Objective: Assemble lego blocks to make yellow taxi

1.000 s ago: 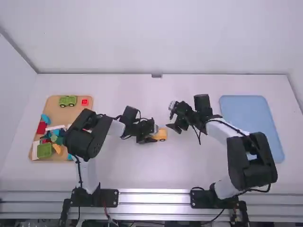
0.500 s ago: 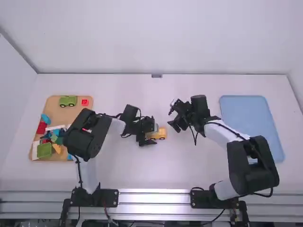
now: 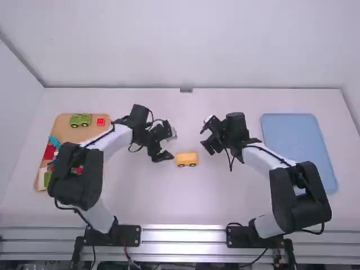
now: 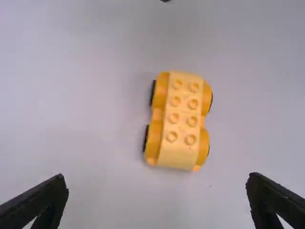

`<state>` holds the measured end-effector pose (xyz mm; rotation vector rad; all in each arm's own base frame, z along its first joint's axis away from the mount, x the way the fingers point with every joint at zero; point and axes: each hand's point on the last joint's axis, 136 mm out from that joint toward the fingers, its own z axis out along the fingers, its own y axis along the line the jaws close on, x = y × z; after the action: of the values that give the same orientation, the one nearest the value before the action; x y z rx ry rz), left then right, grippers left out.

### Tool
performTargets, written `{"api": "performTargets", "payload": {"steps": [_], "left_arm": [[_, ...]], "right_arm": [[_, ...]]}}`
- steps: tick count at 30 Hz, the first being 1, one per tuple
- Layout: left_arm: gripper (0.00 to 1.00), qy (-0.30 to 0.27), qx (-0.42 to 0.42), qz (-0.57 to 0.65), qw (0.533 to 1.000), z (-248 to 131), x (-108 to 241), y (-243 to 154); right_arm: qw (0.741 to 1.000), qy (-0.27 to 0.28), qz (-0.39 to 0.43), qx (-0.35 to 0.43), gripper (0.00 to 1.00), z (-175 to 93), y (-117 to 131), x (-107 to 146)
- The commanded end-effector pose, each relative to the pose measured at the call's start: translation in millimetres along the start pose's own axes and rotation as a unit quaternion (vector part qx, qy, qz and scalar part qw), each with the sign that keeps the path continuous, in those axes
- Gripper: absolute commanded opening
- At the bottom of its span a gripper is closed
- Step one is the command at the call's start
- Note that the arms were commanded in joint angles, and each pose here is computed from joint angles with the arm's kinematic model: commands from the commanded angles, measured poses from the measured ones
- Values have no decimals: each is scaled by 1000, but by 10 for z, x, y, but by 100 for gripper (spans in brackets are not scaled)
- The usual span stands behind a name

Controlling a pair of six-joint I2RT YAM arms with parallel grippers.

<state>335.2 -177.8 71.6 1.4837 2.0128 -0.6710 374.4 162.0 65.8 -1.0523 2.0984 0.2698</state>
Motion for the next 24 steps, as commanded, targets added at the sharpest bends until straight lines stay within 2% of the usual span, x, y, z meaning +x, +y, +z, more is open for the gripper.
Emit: {"api": "performTargets", "payload": {"steps": [1, 6, 8, 9, 13, 17, 21, 23, 24], "left_arm": [[99, 18, -49, -58, 997, -304, -126, 128], [99, 65, -144, -214, 964, -777, -201, 258], [99, 73, -185, -303, 932, -1004, -218, 262], [99, 73, -185, -303, 932, -1004, -218, 262], [99, 71, -232, -408, 880, -1261, -246, 245], [99, 78, -287, -503, 811, -1563, -197, 196], [97, 85, -329, -552, 761, -1778, -141, 171], [99, 98, -397, -596, 691, -2069, 19, 157], [99, 99, -402, -599, 686, -2089, 34, 153]], "right_arm": [[1000, -12, -2, 7, 98, -56, -11, -70], [1000, -25, -10, 14, 99, -57, -38, -140], [999, -33, -12, 20, 99, -63, -74, -174], [999, -33, -12, 20, 99, -63, -74, -174], [998, -43, -9, 34, 99, -91, -184, -197], [998, -50, -7, 43, 99, -109, -248, -221], [998, -52, -9, 46, 99, -115, -268, -226], [998, -52, -9, 46, 98, -115, -268, -226], [998, -52, -9, 46, 99, -115, -269, -224]]}}
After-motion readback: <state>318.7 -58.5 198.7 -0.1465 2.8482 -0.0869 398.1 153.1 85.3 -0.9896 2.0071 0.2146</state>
